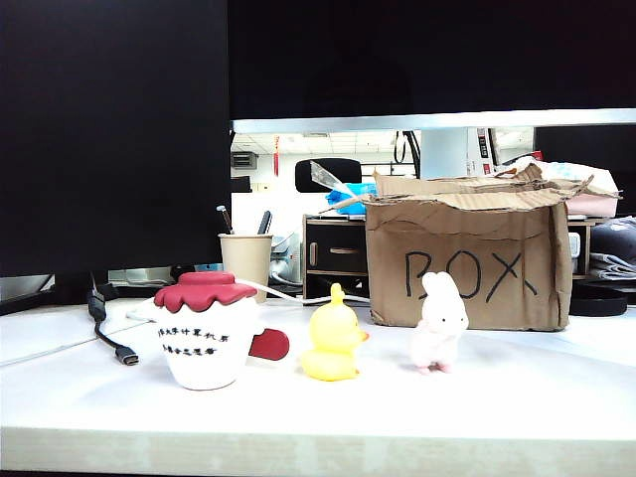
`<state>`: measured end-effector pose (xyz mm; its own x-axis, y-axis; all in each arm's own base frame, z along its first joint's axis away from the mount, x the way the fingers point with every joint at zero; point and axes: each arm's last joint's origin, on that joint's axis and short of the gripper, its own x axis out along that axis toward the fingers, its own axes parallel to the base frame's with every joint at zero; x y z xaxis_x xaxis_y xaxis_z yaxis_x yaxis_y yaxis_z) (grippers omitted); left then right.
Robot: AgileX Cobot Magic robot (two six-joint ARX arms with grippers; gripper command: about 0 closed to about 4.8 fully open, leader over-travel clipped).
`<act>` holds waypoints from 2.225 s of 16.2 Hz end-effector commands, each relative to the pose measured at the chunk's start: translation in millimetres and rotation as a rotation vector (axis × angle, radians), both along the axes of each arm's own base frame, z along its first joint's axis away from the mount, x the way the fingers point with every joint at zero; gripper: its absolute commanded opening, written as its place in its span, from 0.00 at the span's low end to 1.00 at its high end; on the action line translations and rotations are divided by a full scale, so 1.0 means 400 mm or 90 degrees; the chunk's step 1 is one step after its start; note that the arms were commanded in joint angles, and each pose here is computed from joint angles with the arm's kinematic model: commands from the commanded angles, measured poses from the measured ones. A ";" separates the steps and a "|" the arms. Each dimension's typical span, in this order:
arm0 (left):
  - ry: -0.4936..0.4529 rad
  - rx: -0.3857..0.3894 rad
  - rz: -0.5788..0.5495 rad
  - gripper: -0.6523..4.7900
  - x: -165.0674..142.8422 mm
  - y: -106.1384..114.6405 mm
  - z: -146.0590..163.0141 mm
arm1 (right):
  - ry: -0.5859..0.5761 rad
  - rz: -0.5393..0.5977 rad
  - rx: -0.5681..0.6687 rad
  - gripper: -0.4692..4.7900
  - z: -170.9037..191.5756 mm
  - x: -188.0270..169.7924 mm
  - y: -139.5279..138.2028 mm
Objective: Put the doll that is least similar in size compared to the others into the paper box.
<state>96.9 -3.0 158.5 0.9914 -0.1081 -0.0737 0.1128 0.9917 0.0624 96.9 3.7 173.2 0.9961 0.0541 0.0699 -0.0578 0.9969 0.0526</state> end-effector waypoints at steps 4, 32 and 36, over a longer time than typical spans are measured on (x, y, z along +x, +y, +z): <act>-0.005 0.000 -0.002 0.11 0.000 0.000 0.002 | -0.009 0.000 -0.001 0.09 0.001 0.000 0.000; 0.084 0.023 -0.383 0.11 -0.030 -0.143 -0.025 | 0.047 0.552 0.203 0.09 0.410 0.034 0.058; 0.084 0.023 -0.383 0.11 -0.030 -0.143 -0.025 | 0.291 0.700 0.137 0.09 0.411 0.253 0.207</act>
<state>84.8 -60.0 147.1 0.7398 -0.6373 -0.2156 0.6590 0.7510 0.0413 188.8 76.0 338.2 0.3914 0.9099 -0.1376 -0.7806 0.4075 0.4740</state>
